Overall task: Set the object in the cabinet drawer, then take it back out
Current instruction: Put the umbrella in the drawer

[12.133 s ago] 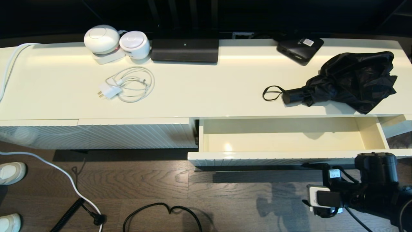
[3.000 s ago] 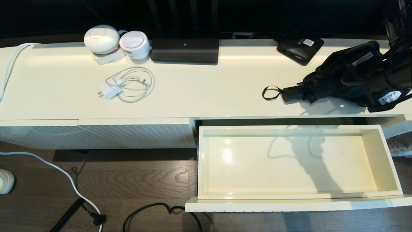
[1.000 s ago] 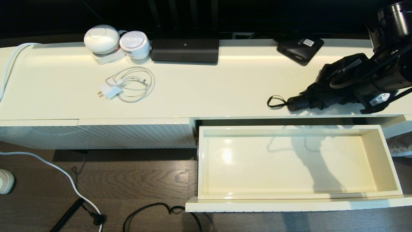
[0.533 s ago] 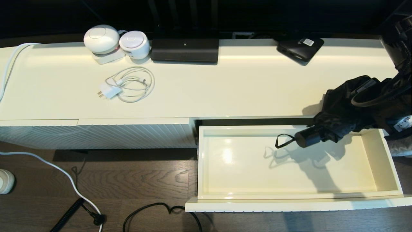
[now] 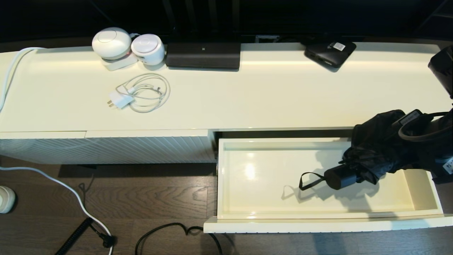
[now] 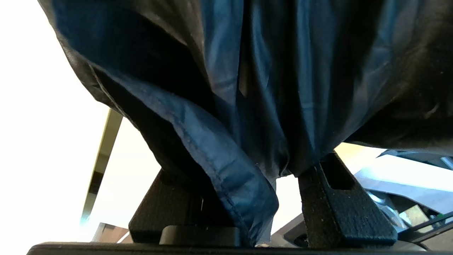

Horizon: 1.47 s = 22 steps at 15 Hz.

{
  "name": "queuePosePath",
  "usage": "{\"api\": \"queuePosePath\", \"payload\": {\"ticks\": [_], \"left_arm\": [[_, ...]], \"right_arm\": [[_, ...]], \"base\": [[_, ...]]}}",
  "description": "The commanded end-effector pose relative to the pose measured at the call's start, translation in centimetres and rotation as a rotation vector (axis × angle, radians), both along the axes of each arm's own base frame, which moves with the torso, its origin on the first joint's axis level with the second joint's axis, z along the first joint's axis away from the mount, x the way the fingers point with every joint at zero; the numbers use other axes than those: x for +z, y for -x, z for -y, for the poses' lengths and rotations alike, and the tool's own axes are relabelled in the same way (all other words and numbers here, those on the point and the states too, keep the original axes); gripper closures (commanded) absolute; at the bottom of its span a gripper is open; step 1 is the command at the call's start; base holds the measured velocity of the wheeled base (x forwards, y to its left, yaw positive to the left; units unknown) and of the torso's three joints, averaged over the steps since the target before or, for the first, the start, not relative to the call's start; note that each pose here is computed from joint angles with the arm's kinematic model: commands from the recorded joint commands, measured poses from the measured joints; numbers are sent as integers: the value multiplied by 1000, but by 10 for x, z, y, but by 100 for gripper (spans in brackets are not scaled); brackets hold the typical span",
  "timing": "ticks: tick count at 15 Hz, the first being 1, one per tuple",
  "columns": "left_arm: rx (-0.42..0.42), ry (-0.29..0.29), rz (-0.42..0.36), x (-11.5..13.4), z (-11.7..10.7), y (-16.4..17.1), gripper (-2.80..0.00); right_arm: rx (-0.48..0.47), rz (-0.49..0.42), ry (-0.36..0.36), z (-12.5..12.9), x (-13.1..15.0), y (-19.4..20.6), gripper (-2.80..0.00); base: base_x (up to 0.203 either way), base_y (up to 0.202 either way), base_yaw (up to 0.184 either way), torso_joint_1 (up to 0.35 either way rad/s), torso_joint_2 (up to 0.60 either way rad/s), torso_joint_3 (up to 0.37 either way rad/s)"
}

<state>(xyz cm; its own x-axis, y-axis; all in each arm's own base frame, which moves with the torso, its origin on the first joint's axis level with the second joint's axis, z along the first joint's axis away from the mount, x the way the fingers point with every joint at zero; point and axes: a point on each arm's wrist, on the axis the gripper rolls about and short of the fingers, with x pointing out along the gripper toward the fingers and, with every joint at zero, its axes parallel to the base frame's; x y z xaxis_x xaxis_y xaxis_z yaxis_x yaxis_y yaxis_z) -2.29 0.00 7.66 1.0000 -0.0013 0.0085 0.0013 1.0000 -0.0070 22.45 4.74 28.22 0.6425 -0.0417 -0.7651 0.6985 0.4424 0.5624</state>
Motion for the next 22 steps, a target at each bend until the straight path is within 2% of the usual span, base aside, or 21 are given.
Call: {"api": "queuePosePath", "payload": {"ticks": [1, 4, 14, 15, 17, 21, 22], "left_arm": [[1, 1, 1, 0, 0, 0, 0], [0, 1, 1, 0, 0, 0, 0], [1, 1, 1, 0, 0, 0, 0], [1, 1, 1, 0, 0, 0, 0], [0, 1, 0, 0, 0, 0, 0], [0, 1, 1, 0, 0, 0, 0], [1, 1, 1, 0, 0, 0, 0]], "right_arm": [[-6, -12, -4, 1, -6, 1, 0], [-4, -36, 2, 0, -20, -3, 0], [-42, -25, 15, 5, -48, -27, 0], [-42, -30, 15, 4, -51, -28, -280], [-42, -24, 16, 5, -49, -27, -280], [-35, 57, 13, 7, -28, -11, -280], [-22, 101, 20, 9, -16, -2, -280]], "base": [[0, 0, 0, 0, 0, 0], [0, 0, 0, 0, 0, 0], [0, 0, 0, 0, 0, 0], [0, 0, 0, 0, 0, 0], [0, 0, 0, 0, 0, 0], [0, 0, 0, 0, 0, 0], [0, 0, 0, 0, 0, 0]]}}
